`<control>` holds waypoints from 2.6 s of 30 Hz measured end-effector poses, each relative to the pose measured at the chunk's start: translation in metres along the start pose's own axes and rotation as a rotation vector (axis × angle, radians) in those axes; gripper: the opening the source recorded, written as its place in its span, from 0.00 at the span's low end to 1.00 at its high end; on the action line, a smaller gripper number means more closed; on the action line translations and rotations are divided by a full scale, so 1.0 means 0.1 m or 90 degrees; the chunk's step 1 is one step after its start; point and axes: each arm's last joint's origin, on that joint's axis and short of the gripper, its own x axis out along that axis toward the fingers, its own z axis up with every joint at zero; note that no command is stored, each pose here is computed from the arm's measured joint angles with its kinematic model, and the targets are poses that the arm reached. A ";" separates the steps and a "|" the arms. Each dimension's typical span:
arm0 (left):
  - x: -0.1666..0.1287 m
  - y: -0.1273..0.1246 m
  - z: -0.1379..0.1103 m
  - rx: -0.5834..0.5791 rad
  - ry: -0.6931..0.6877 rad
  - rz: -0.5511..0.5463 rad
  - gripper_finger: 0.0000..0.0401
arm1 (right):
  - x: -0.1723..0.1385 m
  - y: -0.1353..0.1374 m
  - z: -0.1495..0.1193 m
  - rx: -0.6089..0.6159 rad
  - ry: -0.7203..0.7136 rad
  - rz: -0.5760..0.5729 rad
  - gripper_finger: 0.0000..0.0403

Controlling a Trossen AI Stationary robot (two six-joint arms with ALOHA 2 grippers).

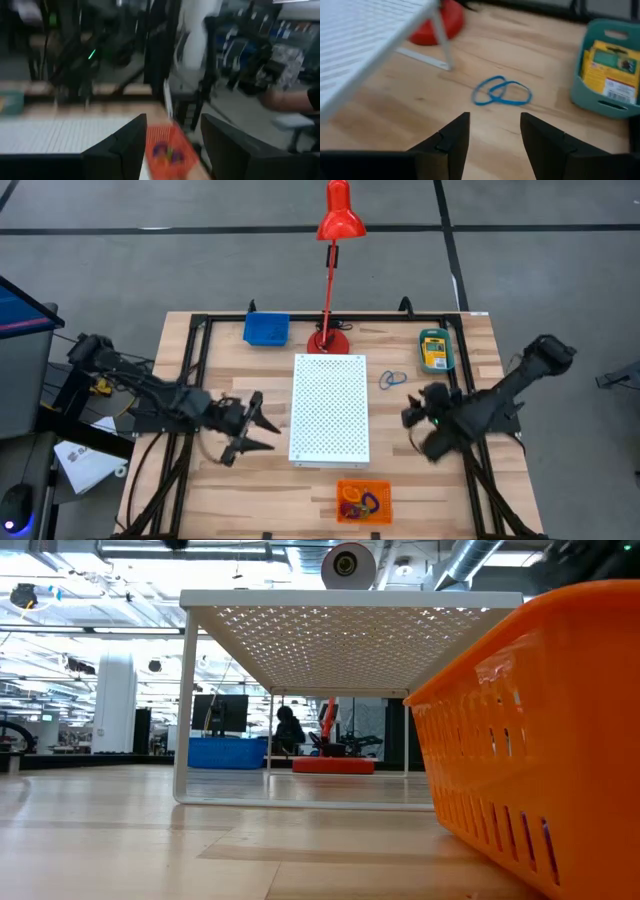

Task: Pick & Place Office Desk Supplies
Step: Put the blue rubber band into the blue bin

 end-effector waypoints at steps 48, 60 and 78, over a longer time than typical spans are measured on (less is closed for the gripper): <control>0.10 -0.58 -0.08 0.055 -0.111 -0.105 0.45 | 2.12 -0.27 0.67 0.261 0.335 -0.191 0.42; 0.10 -0.57 -0.08 0.054 -0.111 -0.090 0.45 | 2.11 -0.26 0.66 0.236 0.341 -0.189 0.31; 0.10 -0.57 -0.08 0.055 -0.108 -0.090 0.45 | 2.06 -0.37 0.32 0.208 0.340 -0.212 0.33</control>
